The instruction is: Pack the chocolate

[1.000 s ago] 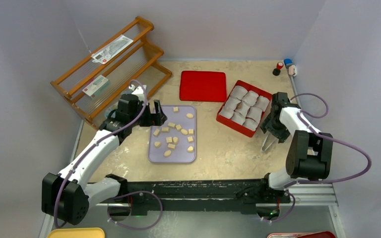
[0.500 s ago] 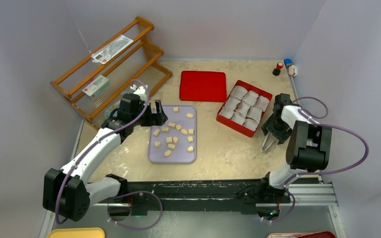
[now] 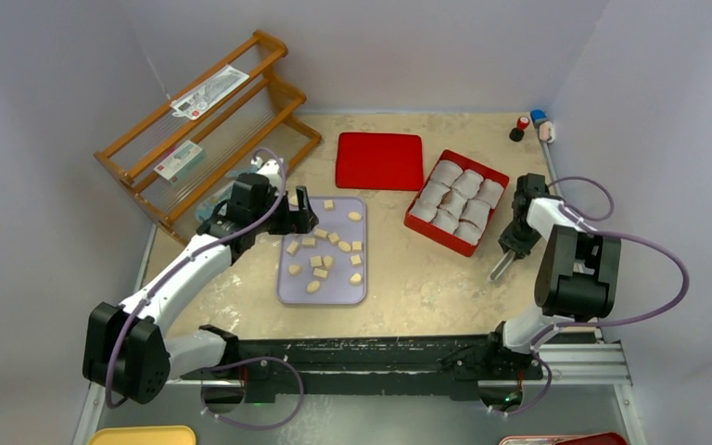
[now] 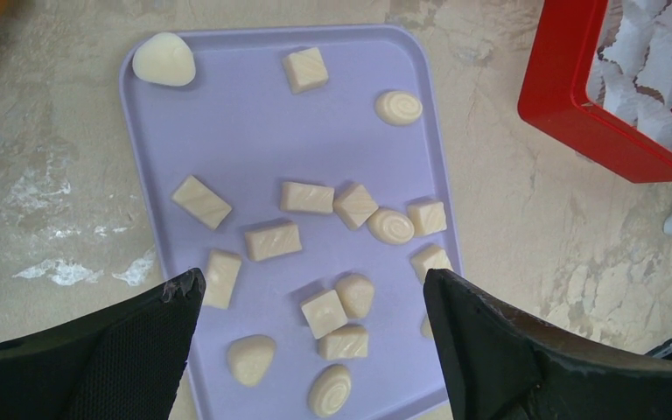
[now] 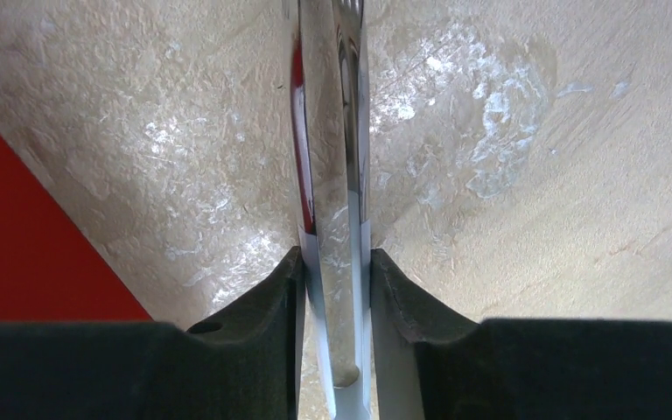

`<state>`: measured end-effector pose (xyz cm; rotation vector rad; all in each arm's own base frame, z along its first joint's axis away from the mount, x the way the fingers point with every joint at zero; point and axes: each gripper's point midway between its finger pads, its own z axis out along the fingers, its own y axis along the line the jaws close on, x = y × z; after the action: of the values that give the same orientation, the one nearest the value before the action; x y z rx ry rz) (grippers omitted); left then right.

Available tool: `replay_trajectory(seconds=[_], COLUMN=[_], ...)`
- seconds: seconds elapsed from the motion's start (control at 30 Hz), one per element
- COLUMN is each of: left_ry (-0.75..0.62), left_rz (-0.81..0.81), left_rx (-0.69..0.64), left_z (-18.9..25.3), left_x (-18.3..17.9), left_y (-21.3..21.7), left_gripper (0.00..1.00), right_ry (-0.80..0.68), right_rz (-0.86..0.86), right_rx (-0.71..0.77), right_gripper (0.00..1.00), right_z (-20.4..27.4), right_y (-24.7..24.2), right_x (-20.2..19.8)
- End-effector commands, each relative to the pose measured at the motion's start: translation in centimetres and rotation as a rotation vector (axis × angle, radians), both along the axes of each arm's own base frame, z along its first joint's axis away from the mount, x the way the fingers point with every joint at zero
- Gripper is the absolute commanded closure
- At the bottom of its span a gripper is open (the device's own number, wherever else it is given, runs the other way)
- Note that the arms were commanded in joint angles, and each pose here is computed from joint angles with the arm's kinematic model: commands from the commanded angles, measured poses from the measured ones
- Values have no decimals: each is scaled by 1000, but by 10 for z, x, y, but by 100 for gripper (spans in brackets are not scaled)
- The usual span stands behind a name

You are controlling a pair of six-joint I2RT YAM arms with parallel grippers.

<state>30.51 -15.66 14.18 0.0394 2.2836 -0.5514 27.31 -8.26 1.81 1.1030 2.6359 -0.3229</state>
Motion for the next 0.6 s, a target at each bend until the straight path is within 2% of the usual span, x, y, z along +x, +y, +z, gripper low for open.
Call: replay_trajectory(seconds=[0.0,0.37,0.57], left_ry=[-97,-83,-81], left_rz=[10,2,-13], left_rx=[-34,-10,-5], left_z=[37,46,51], left_x=[13,2,-5], left_y=[-9,-18,-25], left_gripper=[6,6,6], right_ry=[-9,-129,-226], right_rz=[-12,-3,69], right_rx=[24,59,128], right_gripper=[72,72,74], right_z=[2,36,67], right_y=[5,18,39], right_x=[-9,-14,-16])
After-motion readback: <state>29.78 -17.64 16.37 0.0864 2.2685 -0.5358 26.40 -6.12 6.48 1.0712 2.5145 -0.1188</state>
